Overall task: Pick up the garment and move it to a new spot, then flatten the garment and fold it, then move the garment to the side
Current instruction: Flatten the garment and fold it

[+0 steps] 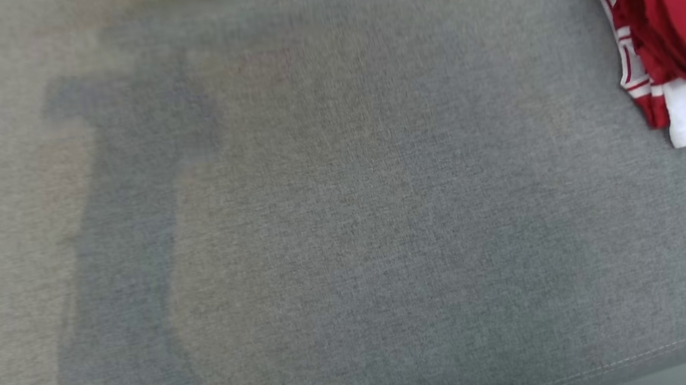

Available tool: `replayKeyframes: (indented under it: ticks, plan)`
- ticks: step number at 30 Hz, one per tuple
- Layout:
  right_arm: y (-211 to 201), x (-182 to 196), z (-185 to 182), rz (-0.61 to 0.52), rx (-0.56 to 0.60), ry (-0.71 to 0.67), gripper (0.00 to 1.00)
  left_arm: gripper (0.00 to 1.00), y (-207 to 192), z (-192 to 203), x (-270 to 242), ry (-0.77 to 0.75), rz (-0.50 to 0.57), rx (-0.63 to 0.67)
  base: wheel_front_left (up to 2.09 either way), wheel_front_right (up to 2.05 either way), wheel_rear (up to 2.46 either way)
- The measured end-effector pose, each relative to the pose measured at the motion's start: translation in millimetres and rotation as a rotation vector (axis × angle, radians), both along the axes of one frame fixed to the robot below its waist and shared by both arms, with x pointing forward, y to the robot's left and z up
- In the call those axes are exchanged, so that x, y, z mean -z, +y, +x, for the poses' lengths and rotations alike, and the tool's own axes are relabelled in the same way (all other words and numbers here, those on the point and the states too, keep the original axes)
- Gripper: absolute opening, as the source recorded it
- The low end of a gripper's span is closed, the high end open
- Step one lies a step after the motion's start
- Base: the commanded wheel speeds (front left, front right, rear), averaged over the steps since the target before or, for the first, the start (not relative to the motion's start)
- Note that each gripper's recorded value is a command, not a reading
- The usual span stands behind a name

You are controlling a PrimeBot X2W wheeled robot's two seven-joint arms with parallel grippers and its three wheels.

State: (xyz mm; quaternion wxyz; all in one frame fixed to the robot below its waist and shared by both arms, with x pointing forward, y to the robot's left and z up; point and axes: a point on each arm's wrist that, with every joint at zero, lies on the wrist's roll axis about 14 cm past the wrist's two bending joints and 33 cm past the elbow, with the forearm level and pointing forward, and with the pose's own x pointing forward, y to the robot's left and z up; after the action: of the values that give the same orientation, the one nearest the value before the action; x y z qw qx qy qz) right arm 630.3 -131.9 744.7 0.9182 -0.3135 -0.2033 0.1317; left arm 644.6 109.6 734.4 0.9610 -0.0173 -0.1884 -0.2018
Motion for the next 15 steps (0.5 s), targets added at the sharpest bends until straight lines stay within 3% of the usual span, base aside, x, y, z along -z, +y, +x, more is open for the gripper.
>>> replayKeyframes:
  ticks: [4,7,11,15]
  plan:
    - [-3,25,33,0.003,0.019,-0.009,0.00,0.00,-6,35,16,-0.039,-0.054,-0.009,0.00,0.00,0.00]
    - [-6,68,52,0.014,0.032,0.046,0.00,0.00,-12,55,52,-0.003,-0.106,-0.010,0.00,0.00,0.00]
    - [-1,161,59,0.008,0.036,0.225,0.00,0.00,-27,66,119,0.123,-0.134,0.009,0.00,0.00,0.00]
    - [2,236,46,0.015,0.039,0.396,0.00,0.00,-32,53,181,0.255,-0.157,0.023,0.00,0.00,0.00]
